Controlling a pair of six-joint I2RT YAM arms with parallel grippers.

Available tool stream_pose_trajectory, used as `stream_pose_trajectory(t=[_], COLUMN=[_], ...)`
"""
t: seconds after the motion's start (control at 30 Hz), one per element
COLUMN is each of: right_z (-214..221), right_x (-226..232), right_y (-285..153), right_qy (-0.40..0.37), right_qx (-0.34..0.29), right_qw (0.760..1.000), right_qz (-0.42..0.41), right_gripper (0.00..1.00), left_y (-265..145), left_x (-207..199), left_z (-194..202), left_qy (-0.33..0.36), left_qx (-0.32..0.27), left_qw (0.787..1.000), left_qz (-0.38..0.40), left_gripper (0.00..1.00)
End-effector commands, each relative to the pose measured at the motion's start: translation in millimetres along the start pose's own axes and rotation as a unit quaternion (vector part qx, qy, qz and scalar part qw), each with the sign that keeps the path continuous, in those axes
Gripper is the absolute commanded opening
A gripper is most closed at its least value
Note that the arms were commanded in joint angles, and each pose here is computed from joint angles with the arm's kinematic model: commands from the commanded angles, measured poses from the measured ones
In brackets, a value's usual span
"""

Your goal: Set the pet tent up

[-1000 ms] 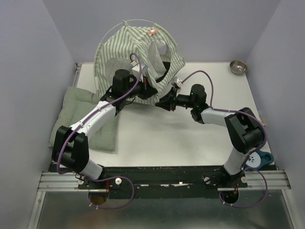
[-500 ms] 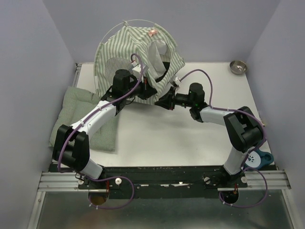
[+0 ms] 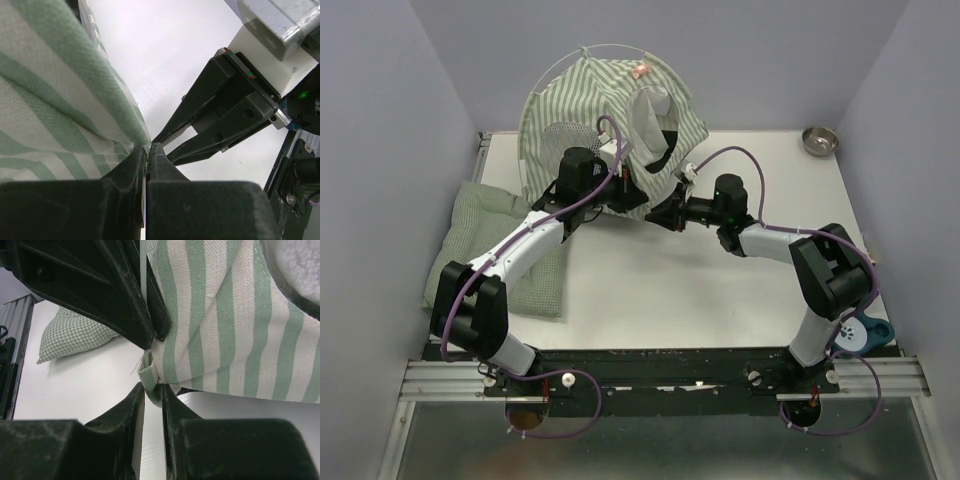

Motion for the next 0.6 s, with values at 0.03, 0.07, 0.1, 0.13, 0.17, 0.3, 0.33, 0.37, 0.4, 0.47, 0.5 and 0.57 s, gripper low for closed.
stream_pose_trajectory(t=[0.03, 0.07, 0.1, 0.13, 0.17, 0.3, 0.33, 0.37, 0.4, 0.47, 0.5, 0.57], right_z=[-35.1, -36.7, -38.9, -40.6, -40.6, -41.3, -41.8, -39.7, -38.9, -35.4, -34.8, -32.9], right_x=[-0.9, 1.8, 2.4, 2.6, 2.2, -2.8, -4.6, -6.2, -7.7, -10.3, -10.4, -10.4], right_y=[-1.0, -0.9, -0.6, -0.1, 0.9, 4.7, 5.6, 6.6, 7.6, 8.9, 8.8, 8.7], right_qy=[-0.049, -0.05, -0.051, -0.05, -0.045, -0.047, -0.051, -0.049, -0.048, -0.046, -0.045, -0.042], right_qx=[-0.057, -0.064, -0.07, -0.075, -0.076, -0.075, -0.074, -0.069, -0.066, -0.058, -0.057, -0.05], right_qw=[0.997, 0.996, 0.995, 0.995, 0.995, 0.995, 0.995, 0.996, 0.996, 0.997, 0.997, 0.998], right_qz=[-0.023, -0.034, -0.039, -0.042, -0.044, -0.04, -0.037, -0.034, -0.032, -0.024, -0.023, -0.024], right_gripper=[0.28, 0.28, 0.29, 0.29, 0.29, 0.25, 0.23, 0.21, 0.21, 0.21, 0.24, 0.32], left_y=[0.9, 2.5, 4.0, 5.3, 6.2, 8.2, 8.2, 8.2, 8.5, 8.8, 8.9, 9.8], left_x=[9.7, 11.2, 11.8, 13.2, 14.3, 15.9, 16.2, 15.6, 15.0, 14.3, 14.7, 14.9], left_z=[4.1, 4.4, 4.1, 4.7, 5.2, 5.3, 4.9, 4.5, 4.8, 3.6, 3.2, 2.0], left_qy=[-0.003, -0.004, -0.005, -0.006, -0.006, -0.005, -0.006, -0.008, -0.009, -0.01, -0.011, -0.012], left_qx=[0.009, 0.01, 0.01, 0.011, 0.013, 0.014, 0.014, 0.014, 0.014, 0.013, 0.013, 0.012], left_qw=[1.0, 0.999, 0.999, 0.999, 0.999, 0.999, 0.999, 0.999, 0.999, 0.999, 0.999, 0.999], left_qz=[-0.03, -0.033, -0.034, -0.037, -0.038, -0.039, -0.038, -0.036, -0.036, -0.034, -0.034, -0.035], left_gripper=[0.0, 0.0, 0.0, 0.0, 0.0, 0.0, 0.0, 0.0, 0.0, 0.0, 0.0, 0.0])
Point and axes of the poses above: each gripper's point midway between its finger pads, its own y axis out along the fingers, its own x axis along the line the jaws close on, z = x × y, the point moved 10 cm from there along -y, back along the fingers, and after that the axes turned 11 degrees about -y, right-handed, at the moved point
